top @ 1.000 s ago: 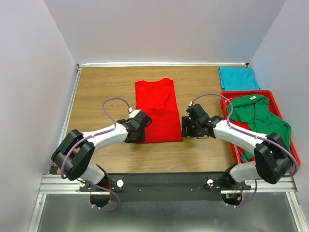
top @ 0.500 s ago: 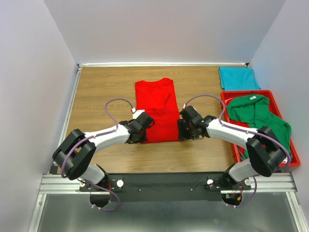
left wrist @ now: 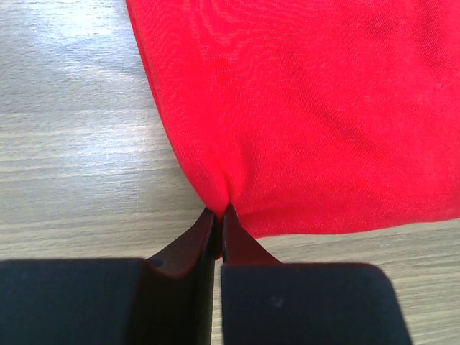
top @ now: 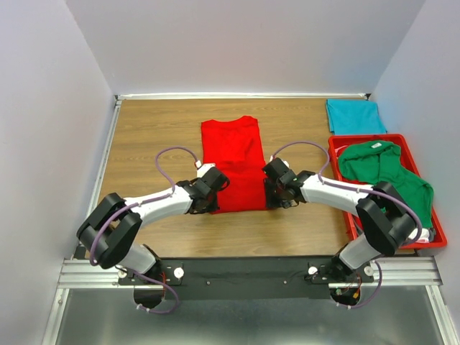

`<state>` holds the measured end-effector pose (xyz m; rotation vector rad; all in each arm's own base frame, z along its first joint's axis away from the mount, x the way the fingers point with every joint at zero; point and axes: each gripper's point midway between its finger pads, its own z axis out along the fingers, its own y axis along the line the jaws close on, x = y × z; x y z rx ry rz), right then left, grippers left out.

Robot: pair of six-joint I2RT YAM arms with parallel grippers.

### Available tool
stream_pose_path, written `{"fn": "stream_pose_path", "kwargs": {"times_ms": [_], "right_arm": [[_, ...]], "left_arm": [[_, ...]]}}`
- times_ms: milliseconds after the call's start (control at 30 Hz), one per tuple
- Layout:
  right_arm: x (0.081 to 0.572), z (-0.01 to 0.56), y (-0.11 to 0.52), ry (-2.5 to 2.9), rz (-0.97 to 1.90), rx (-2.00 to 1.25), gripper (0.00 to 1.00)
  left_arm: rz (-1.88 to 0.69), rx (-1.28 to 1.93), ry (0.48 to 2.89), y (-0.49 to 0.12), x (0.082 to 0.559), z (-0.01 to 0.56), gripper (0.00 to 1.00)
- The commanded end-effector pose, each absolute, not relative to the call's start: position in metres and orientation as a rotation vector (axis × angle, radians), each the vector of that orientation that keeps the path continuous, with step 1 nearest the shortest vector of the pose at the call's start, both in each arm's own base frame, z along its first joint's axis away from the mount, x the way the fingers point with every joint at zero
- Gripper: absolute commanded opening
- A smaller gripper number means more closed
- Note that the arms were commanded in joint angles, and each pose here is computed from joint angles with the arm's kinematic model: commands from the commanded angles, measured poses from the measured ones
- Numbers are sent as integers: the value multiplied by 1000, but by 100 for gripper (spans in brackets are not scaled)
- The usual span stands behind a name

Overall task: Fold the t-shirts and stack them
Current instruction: Fold the tshirt

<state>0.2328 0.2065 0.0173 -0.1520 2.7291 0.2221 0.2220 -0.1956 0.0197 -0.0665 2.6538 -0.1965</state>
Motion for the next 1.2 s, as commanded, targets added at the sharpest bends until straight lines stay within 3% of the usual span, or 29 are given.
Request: {"fn": "stream_pose_path", "kwargs": {"times_ms": [0,167,400,600,833,1167], "right_arm": [[220,-10,193,2801,100,-116,49],[205,-29,186,2878,44,-109,43],[185,-42,171,2946,-15,-92,26],[179,-41,160,2942,-57,-76,1],[159,-16,152,2966,-2,-91,1],[106,52,144,3014,163,-22,1]], "left_arm": [[-185,-37,2719,-188,201,9,8],[-198,-32,2711,-188,201,11,8],[-242,-37,2690,-190,200,17,7],[-256,-31,2681,-192,202,22,6],[-333,35,2715,-203,185,31,0],[-586,122,2824,-232,84,66,0]]}}
